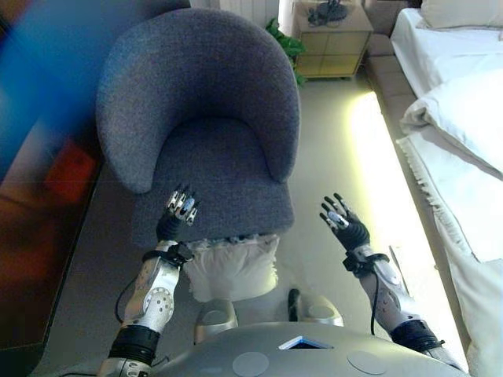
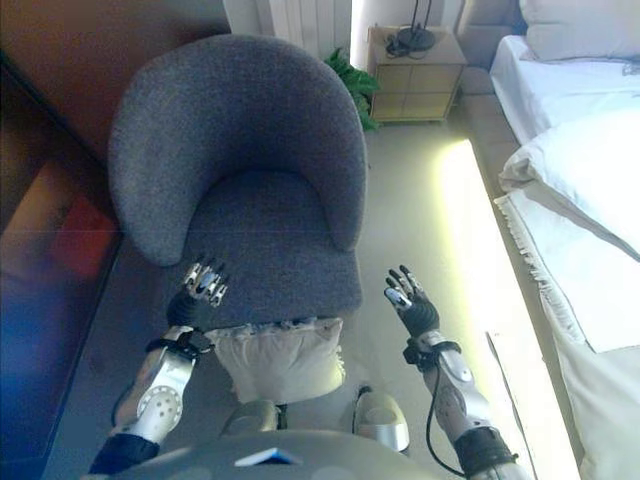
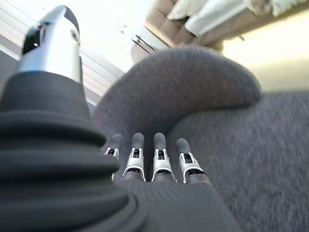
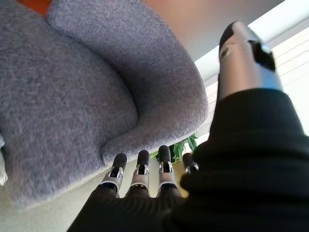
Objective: Pick up the cushion and take it to the sofa
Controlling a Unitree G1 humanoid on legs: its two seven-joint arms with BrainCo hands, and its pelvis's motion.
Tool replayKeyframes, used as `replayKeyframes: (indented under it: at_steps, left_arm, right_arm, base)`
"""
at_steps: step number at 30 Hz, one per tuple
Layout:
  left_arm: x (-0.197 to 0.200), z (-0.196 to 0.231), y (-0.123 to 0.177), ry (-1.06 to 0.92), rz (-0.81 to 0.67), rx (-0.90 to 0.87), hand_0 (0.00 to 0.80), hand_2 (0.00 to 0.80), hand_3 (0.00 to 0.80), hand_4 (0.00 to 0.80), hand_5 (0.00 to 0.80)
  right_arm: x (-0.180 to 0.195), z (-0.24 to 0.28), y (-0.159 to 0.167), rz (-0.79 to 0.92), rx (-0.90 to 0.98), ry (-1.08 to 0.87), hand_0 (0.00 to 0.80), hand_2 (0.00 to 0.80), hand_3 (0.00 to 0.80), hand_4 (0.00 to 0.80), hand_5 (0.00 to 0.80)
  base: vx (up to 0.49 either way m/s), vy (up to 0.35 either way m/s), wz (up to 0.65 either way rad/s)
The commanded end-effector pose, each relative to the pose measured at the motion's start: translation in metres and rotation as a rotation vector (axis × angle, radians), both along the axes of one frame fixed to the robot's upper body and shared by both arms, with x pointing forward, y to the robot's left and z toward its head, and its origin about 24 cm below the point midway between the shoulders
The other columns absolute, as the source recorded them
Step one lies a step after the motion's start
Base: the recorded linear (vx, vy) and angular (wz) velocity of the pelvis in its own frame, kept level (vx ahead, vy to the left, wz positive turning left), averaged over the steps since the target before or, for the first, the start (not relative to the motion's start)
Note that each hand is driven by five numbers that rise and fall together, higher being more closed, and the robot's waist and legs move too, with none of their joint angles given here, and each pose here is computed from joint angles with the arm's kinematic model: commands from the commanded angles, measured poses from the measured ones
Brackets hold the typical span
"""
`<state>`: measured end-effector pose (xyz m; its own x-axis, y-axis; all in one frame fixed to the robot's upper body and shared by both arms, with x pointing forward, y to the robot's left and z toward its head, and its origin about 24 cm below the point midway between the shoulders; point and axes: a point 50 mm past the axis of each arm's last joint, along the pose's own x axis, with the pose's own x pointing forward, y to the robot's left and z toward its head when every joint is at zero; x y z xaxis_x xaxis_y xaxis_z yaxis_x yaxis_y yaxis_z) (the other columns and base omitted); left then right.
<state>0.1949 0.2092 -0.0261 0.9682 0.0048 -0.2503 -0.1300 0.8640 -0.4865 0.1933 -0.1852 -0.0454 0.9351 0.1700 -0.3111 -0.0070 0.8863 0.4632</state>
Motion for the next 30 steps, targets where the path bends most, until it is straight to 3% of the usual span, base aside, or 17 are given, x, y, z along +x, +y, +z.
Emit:
replayKeyframes:
  at_steps: [1,9,11,16,20,24,30]
  left_arm:
    - [0.012,0.022,0.007,-0.133,-0.015,0.026,0.000,0.000,0.000,0.000,0.000]
    - [0.019,0.026,-0.010,-0.165,-0.109,-0.072,0.000,0.000,0.000,0.000,0.000]
    - [0.018,0.025,-0.017,-0.172,-0.158,-0.177,0.000,0.000,0.000,0.000,0.000]
    - [0.011,0.023,-0.056,-0.239,-0.366,-0.664,0.000,0.000,0.000,0.000,0.000]
    - [0.010,0.024,-0.072,-0.287,-0.413,-0.925,0.000,0.000,0.000,0.000,0.000]
    - [0.006,0.019,-0.073,-0.305,-0.374,-1.006,0.000,0.000,0.000,0.000,0.000]
    - [0.002,0.015,-0.075,-0.286,-0.339,-1.057,0.000,0.000,0.000,0.000,0.000]
  right_arm:
    - [0.013,0.023,0.007,0.021,0.059,-0.135,0.000,0.000,0.000,0.000,0.000]
    - [0.024,0.030,0.029,0.074,0.232,-0.165,0.000,0.000,0.000,0.000,0.000]
    - [0.025,0.033,0.032,0.088,0.315,-0.172,0.000,0.000,0.000,0.000,0.000]
    - [0.027,0.039,0.055,0.208,0.665,-0.200,0.000,0.000,0.000,0.000,0.000]
    - [0.029,0.045,0.070,0.261,0.893,-0.223,0.000,0.000,0.000,0.000,0.000]
    - [0.024,0.041,0.076,0.237,1.037,-0.196,0.000,0.000,0.000,0.000,0.000]
    - [0.015,0.035,0.075,0.240,1.019,-0.180,0.000,0.000,0.000,0.000,0.000]
  base:
    - [0.037,0.075,-0.39]
    - [-0.006,-0.026,-0.11]
    - [-0.026,-0.042,0.04]
    - [-0.046,-0.034,0.04]
    - [-0.006,-0.015,-0.10]
    - [0.005,-0.001,-0.03]
    - [0.002,0.002,-0.02]
